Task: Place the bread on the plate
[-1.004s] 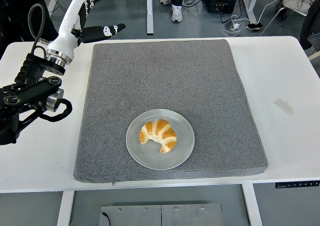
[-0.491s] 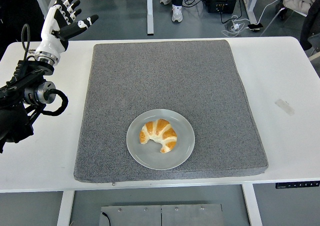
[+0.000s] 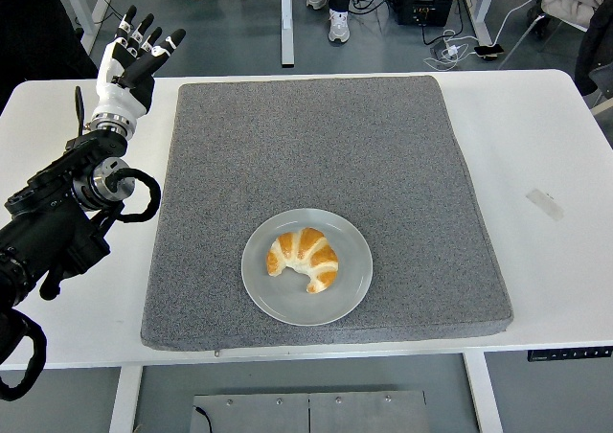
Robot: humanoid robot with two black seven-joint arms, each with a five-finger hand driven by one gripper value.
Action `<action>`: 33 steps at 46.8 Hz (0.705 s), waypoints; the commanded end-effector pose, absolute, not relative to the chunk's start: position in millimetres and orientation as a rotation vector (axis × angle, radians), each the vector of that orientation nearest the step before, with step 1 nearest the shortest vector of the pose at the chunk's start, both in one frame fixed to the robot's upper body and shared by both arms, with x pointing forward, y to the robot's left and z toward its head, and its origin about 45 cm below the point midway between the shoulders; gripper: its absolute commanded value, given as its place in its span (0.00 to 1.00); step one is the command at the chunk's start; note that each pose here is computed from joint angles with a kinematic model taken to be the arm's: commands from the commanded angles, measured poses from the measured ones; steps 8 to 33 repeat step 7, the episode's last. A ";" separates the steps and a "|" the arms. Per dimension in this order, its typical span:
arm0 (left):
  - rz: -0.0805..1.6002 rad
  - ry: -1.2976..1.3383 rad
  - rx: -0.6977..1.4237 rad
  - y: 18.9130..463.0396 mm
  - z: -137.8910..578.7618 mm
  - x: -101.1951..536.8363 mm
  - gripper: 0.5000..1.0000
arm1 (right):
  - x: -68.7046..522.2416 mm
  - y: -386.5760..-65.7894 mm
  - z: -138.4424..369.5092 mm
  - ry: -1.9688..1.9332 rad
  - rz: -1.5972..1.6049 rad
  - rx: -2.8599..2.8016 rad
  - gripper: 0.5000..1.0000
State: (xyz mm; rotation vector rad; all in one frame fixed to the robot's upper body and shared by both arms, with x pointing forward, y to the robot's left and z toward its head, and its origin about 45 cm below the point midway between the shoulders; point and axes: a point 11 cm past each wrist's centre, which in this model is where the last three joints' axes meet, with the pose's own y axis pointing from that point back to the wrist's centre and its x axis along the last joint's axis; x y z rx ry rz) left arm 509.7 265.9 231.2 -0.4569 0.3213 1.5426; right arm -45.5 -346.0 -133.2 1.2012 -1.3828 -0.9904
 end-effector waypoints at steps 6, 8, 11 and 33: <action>1.590 0.351 -0.502 281.7 227.3 509.1 0.92 | -40.5 -344.9 -133.5 -1.385 -0.988 1.212 1.00; 1.594 0.354 -0.508 283.4 227.2 509.0 0.92 | -40.5 -344.9 -133.5 -1.385 -0.988 1.212 1.00; 1.594 0.354 -0.508 283.4 227.2 509.0 0.92 | -40.5 -344.9 -133.5 -1.385 -0.988 1.212 1.00; 1.594 0.354 -0.508 283.4 227.2 509.0 0.92 | -40.5 -344.9 -133.5 -1.385 -0.988 1.212 1.00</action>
